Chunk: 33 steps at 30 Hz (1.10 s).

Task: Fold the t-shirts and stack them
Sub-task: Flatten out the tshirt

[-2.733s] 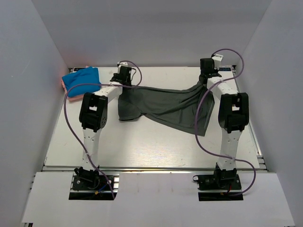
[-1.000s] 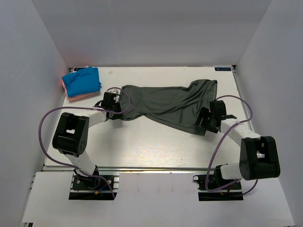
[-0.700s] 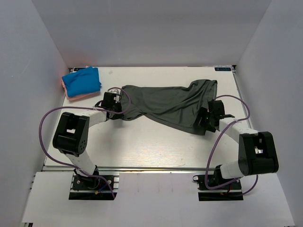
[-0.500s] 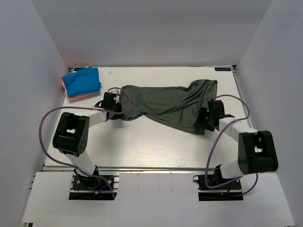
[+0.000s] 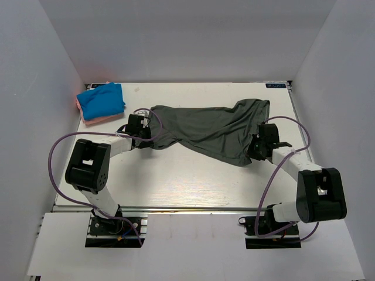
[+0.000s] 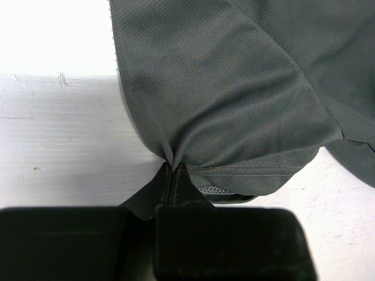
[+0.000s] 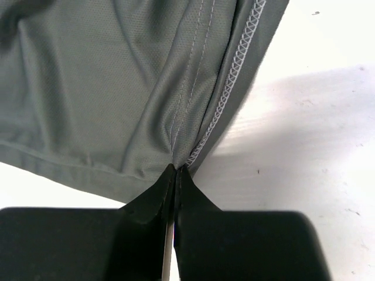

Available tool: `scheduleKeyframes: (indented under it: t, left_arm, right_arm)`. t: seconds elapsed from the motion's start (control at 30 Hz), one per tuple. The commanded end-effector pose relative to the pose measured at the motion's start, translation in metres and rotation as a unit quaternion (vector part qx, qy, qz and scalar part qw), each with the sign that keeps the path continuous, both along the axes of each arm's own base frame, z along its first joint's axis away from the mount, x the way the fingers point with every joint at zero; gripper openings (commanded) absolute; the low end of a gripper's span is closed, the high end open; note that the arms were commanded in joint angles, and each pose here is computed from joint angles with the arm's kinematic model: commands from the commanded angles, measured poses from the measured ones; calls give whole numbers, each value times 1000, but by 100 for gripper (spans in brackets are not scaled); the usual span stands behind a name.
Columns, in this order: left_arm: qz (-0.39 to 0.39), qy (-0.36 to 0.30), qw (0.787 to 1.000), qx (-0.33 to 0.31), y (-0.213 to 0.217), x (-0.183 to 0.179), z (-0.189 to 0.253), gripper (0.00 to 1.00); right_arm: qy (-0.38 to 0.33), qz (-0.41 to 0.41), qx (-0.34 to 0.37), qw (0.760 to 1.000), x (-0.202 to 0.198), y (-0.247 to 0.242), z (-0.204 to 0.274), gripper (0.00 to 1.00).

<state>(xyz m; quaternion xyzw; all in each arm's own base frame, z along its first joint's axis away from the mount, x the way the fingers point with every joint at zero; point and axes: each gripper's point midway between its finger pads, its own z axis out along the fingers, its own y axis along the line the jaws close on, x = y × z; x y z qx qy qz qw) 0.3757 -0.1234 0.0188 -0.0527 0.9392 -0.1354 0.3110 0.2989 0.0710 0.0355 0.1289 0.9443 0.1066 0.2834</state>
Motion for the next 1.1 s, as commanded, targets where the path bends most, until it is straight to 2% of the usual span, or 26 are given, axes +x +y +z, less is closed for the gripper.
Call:
scheduleKeyframes:
  t: [0.0, 0.2, 0.4, 0.47, 0.6, 0.63, 0.7, 0.73, 0.77, 0.87, 0.93, 1.07]
  left_arm:
    - [-5, -13, 1000, -9, -3, -1, 16, 0]
    - [4, -8, 1000, 4, 4, -4, 17, 0]
    - [13, -41, 999, 14, 10, -3, 53, 0]
    - [18, -71, 997, 11, 10, 6, 80, 0]
    - [17, -165, 986, -12, 9, 12, 156, 0]
    - [18, -202, 979, -22, 9, 13, 188, 0]
    - [34, -230, 973, -12, 18, 11, 217, 0]
    - [49, -265, 963, -3, 26, 12, 250, 0]
    - [60, -269, 961, 3, 32, 8, 261, 0]
    - [103, -332, 937, 15, 53, -4, 321, 0]
    - [129, -371, 919, 22, 67, -14, 357, 0]
    - [145, -433, 890, 16, 81, -41, 422, 0]
  right_arm:
    - [0, 1, -8, 1000, -7, -3, 6, 0]
    - [-1, -11, -30, 999, -17, -14, 7, 0]
    - [-23, -46, -69, 996, -18, -34, 40, 0]
    - [-44, -38, -70, 996, -14, -34, 56, 0]
    - [-139, -8, -39, 989, -3, -21, 123, 0]
    - [-176, -6, -29, 984, 2, -19, 154, 0]
    - [-214, -1, -32, 976, 2, -20, 182, 0]
    - [-256, -5, -32, 966, 5, -21, 218, 0]
    - [-271, -7, -32, 962, 5, -22, 230, 0]
    - [-346, -27, -44, 937, -1, -33, 295, 0]
    - [-363, -52, -61, 928, -7, -45, 313, 0]
    - [-438, -66, -49, 895, -26, -50, 386, 0]
